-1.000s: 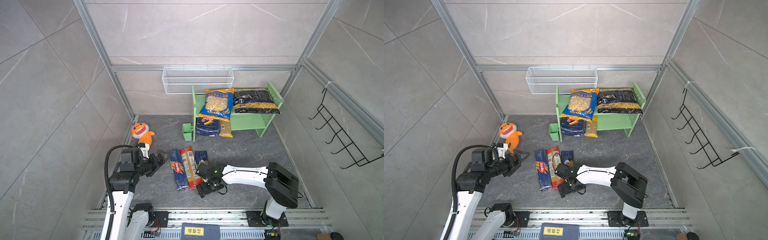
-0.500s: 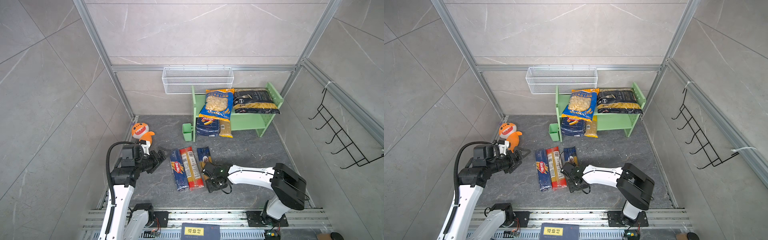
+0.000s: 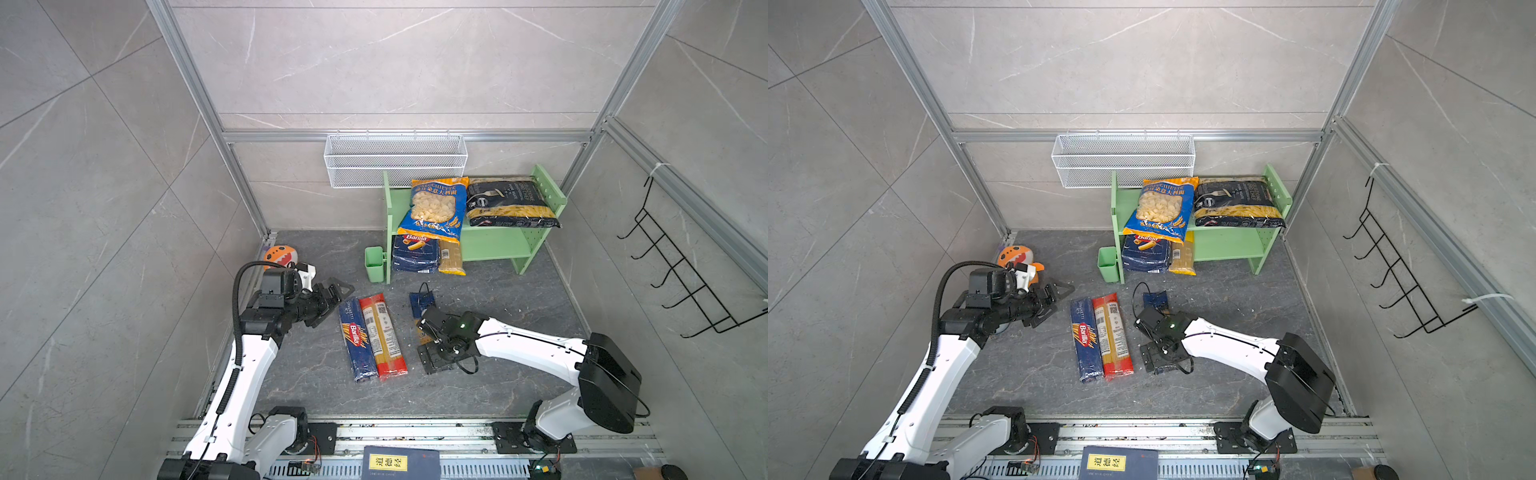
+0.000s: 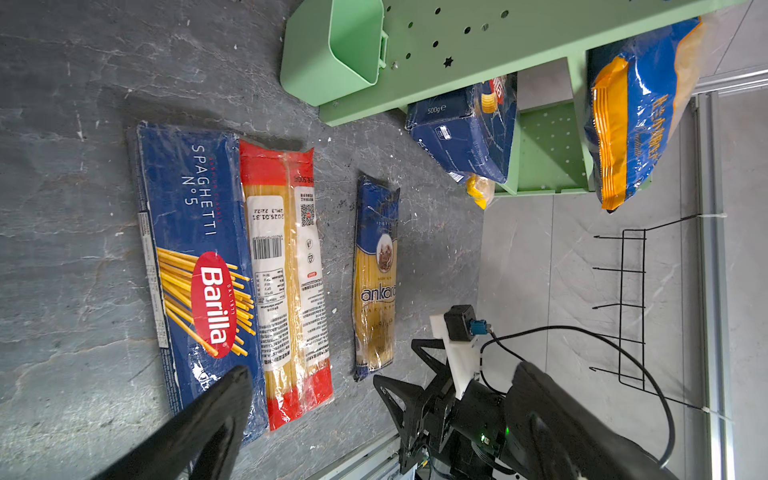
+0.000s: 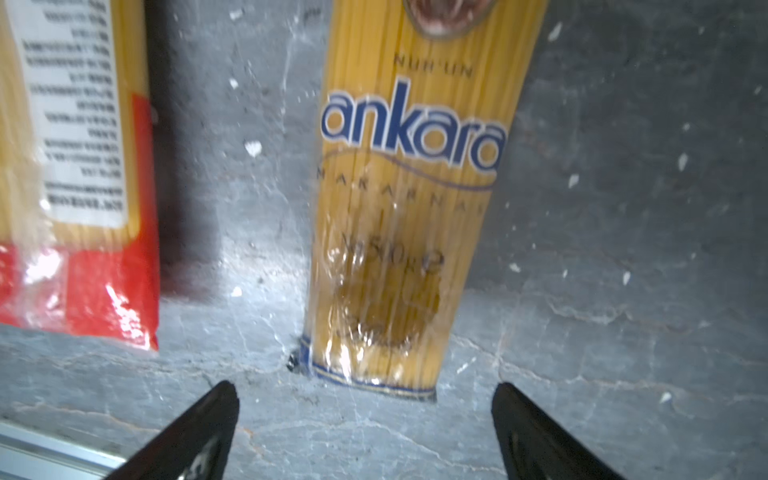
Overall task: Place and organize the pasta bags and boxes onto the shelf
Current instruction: 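Grasp the Ankara packet with the right gripper and lift it upright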
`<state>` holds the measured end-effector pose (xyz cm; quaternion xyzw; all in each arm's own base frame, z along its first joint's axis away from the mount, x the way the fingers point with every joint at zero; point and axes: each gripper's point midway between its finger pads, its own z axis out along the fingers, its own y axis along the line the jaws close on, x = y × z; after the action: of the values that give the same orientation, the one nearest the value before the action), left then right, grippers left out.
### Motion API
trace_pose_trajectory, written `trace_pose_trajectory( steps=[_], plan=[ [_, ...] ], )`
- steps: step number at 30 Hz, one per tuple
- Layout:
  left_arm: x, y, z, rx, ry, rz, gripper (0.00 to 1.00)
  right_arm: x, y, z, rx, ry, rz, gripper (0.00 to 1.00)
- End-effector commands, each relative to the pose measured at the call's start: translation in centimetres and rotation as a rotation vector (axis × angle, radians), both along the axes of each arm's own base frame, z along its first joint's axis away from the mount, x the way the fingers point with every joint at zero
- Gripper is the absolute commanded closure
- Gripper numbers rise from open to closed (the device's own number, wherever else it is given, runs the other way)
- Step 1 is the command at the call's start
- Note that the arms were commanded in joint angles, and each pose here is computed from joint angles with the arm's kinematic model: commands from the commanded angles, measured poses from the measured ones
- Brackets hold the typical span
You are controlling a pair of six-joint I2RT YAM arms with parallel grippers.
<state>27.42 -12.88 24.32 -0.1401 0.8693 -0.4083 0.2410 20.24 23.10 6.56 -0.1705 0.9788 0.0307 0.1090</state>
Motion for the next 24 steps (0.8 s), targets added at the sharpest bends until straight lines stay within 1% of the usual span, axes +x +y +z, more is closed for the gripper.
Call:
trace_pose_trajectory(
  steps=[1,5,12,16,19,20,21,22,24],
  plan=[
    [1.2,-0.3,2.2,0.003,-0.085,0.002,0.00,0.3,-0.9,-1.9,-0.049,0.038,-0.011,0.03],
    [1.7,-0.7,2.1,0.012,-0.080,-0.009,0.00,0.9,-0.9,-3.4,-0.024,0.048,-0.041,0.02],
    [2.8,-1.3,2.6,0.039,-0.075,-0.042,0.00,0.4,-0.3,-5.2,0.010,0.080,-0.050,0.02],
    [3.6,-1.6,2.5,0.048,-0.065,-0.056,0.00,0.3,-0.4,-6.7,-0.023,0.095,-0.063,0.03],
    [4.2,-1.8,2.4,0.055,-0.064,-0.062,0.00,0.0,-1.1,-8.6,-0.082,0.120,-0.077,0.08],
    [4.3,-1.8,2.3,0.057,-0.061,-0.062,0.00,-0.3,-1.4,-9.2,-0.099,0.132,-0.084,0.11],
    [4.5,-1.8,2.3,0.062,-0.060,-0.064,0.00,-0.6,-1.7,-10.0,-0.113,0.147,-0.089,0.18],
    [4.6,-1.8,2.3,0.065,-0.058,-0.068,0.00,-1.0,-1.9,-10.7,-0.122,0.166,-0.092,0.31],
    [4.8,-1.9,2.4,0.074,-0.059,-0.077,0.00,-1.9,-2.2,-11.7,-0.118,0.204,-0.107,0.53]
  ],
)
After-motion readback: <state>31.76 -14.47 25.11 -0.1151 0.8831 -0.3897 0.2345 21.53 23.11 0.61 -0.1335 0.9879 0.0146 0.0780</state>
